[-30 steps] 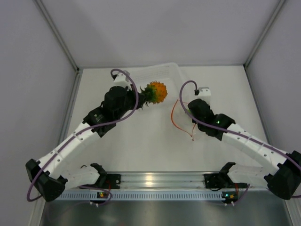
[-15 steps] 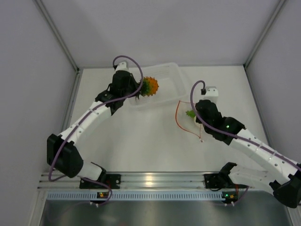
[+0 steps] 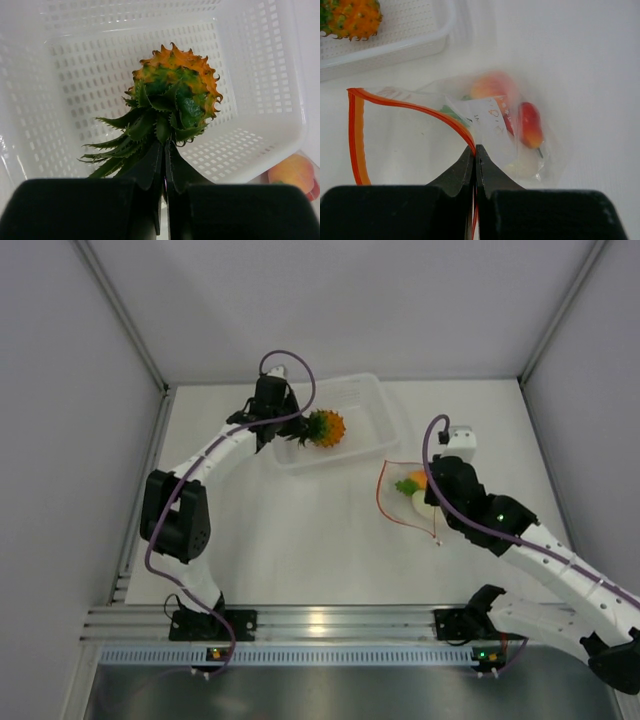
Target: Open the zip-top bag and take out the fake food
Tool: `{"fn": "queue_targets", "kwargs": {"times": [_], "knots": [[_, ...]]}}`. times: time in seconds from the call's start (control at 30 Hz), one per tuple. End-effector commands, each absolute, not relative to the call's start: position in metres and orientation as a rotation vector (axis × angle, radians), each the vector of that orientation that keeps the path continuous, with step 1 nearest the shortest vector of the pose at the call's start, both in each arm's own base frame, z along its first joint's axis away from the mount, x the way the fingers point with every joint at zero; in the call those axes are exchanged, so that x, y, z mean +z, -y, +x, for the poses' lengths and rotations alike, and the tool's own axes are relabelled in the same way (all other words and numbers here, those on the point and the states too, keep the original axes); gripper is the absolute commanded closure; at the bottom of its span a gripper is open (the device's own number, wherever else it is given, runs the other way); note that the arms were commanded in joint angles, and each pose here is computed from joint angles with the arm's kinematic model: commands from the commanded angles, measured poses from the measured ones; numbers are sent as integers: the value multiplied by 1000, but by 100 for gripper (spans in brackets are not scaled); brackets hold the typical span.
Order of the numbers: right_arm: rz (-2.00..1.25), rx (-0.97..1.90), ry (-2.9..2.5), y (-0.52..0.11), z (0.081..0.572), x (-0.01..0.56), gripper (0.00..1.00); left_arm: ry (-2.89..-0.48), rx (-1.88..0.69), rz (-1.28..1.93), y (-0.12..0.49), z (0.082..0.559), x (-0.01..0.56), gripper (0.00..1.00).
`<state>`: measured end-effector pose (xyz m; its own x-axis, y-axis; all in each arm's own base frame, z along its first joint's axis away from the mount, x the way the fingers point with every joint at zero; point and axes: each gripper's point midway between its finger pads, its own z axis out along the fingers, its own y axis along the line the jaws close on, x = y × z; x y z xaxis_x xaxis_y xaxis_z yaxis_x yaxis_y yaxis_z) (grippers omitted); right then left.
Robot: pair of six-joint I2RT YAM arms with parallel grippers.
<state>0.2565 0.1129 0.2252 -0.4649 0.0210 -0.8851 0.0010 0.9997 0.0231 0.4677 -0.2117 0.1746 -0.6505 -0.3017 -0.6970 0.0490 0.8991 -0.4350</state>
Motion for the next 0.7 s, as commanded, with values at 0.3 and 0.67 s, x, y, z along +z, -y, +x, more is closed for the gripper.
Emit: {"fn": "queue_targets", "kwargs": {"times": [0.3, 0.67], "knots": [[26, 42, -2043, -109, 255, 231, 100, -2098, -635, -103, 218, 518, 209, 22], [2, 81, -2050, -121, 259, 236, 100, -1984, -611, -10, 211, 504, 277, 2]]}}
